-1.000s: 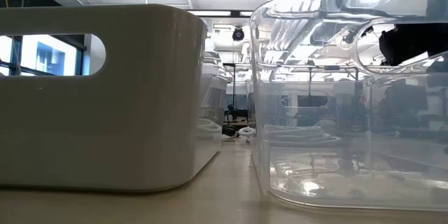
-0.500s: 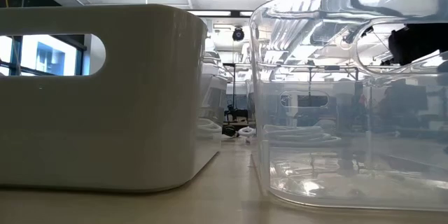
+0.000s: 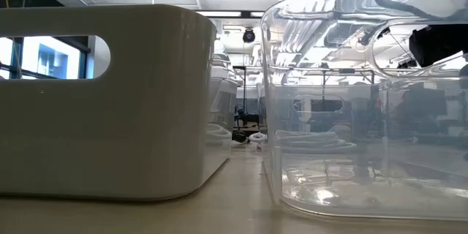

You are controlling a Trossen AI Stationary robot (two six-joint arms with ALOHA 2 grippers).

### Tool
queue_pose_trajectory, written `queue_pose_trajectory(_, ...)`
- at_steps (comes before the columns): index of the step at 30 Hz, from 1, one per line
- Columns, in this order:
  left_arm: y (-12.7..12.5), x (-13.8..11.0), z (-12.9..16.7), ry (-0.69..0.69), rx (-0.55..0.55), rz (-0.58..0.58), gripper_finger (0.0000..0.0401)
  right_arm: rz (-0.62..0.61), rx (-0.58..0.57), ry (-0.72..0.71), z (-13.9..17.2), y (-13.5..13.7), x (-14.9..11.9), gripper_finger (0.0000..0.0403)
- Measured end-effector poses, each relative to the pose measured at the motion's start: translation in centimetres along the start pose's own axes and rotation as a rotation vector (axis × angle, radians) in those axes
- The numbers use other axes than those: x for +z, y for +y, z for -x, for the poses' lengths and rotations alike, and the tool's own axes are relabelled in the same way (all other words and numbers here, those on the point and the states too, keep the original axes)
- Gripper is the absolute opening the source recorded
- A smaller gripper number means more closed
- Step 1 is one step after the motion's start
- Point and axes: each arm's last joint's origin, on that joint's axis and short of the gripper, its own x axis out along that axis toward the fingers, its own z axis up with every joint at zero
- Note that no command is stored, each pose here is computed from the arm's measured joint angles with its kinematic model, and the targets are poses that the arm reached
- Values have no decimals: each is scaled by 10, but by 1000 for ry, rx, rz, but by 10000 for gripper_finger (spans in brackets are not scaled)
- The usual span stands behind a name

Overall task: Pick & Place USB Port
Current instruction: Put the black USB cable into the gray bin

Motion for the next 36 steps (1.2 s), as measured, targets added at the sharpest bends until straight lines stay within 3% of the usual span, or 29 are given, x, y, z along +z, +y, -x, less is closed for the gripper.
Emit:
queue_pose_trajectory(12,0,0,0,-4,-15,5,1,8,-59,21,-14,2,3,240)
queue_pose_trajectory(36,-1,-1,0,10,-20,-4,1,-33,-60,-16,-18,4,5,240)
